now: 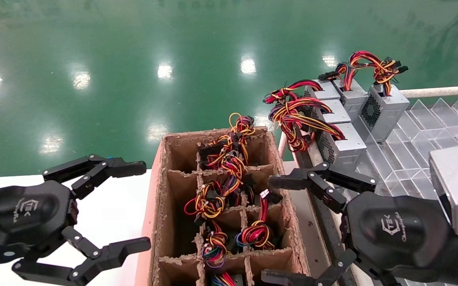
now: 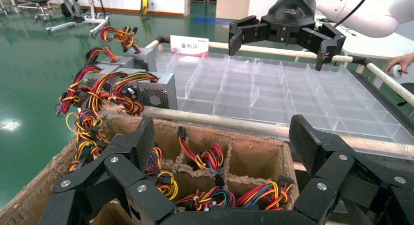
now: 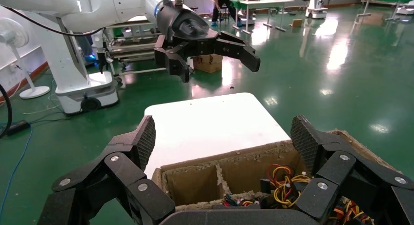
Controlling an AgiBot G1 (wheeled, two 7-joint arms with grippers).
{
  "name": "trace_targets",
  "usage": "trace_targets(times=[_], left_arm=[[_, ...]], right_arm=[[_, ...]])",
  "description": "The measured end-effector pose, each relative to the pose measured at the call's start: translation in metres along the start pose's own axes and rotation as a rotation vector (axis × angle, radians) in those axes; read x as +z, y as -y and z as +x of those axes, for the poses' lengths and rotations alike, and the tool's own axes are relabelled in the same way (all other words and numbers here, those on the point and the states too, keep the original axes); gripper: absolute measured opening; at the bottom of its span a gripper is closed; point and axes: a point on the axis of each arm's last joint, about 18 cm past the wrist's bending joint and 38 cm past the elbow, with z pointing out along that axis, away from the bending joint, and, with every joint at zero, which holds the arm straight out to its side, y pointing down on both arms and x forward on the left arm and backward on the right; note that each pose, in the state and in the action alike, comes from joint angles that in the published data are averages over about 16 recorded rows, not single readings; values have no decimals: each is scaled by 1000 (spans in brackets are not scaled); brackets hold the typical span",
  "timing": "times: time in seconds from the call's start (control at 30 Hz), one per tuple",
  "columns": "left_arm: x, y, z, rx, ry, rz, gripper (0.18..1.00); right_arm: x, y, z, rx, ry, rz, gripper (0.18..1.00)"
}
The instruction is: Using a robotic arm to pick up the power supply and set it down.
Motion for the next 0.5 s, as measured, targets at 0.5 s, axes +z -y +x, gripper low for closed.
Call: trace_targets(times=[0.5], left_arm=[[0, 0, 0, 0, 0, 0, 1001]], right_arm=[[0, 0, 2, -2, -7, -1, 1000]])
